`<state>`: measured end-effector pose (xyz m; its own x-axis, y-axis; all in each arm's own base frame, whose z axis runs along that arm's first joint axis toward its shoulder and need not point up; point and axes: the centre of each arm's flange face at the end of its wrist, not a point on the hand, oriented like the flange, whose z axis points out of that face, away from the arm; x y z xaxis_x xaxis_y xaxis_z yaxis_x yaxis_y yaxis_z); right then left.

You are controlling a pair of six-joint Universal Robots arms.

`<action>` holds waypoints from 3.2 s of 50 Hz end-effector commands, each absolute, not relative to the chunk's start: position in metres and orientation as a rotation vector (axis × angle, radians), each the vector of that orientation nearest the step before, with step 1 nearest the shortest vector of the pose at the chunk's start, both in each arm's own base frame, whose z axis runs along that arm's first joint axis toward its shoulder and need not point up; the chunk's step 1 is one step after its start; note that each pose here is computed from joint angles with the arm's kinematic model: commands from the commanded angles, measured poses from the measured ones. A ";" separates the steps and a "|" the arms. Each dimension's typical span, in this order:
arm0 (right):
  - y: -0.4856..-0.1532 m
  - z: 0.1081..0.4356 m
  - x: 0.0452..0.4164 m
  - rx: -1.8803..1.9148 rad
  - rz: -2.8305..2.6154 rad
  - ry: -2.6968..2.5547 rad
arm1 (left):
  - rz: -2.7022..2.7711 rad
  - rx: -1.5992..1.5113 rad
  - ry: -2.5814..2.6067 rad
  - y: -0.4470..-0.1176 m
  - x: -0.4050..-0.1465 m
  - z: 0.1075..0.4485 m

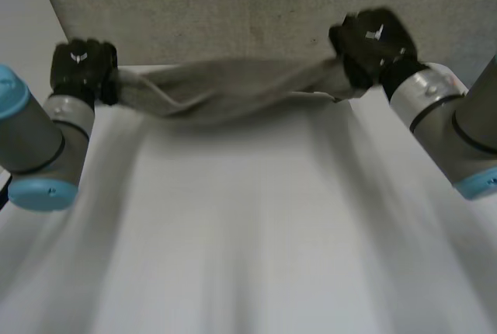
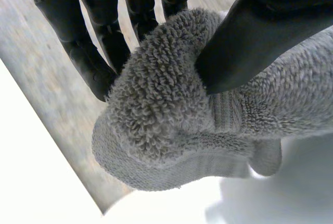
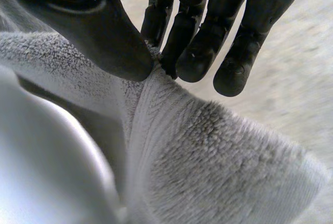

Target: Fold the towel.

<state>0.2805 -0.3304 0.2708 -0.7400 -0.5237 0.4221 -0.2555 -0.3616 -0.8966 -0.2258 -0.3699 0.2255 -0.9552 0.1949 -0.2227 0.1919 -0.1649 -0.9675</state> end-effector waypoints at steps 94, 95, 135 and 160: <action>-0.294 0.122 0.206 -1.042 -1.636 2.362 | 1.757 -1.510 -2.227 -0.282 -0.196 0.153; -0.294 0.121 0.207 -1.043 -1.629 2.363 | 1.758 -1.526 -2.227 -0.283 -0.195 0.153; -0.275 0.119 0.206 -0.993 -1.542 2.380 | 1.788 -1.466 -2.284 -0.298 -0.185 0.147; -0.303 0.116 0.214 -0.993 -1.610 2.351 | 1.819 -1.211 -2.305 -0.310 -0.182 0.161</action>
<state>0.2096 -0.2972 0.1201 -0.7780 -0.5730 0.2575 -0.4456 0.2144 -0.8691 -0.1838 -0.3086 0.1579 -0.6934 0.5431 -0.4736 0.5883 0.0471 -0.8073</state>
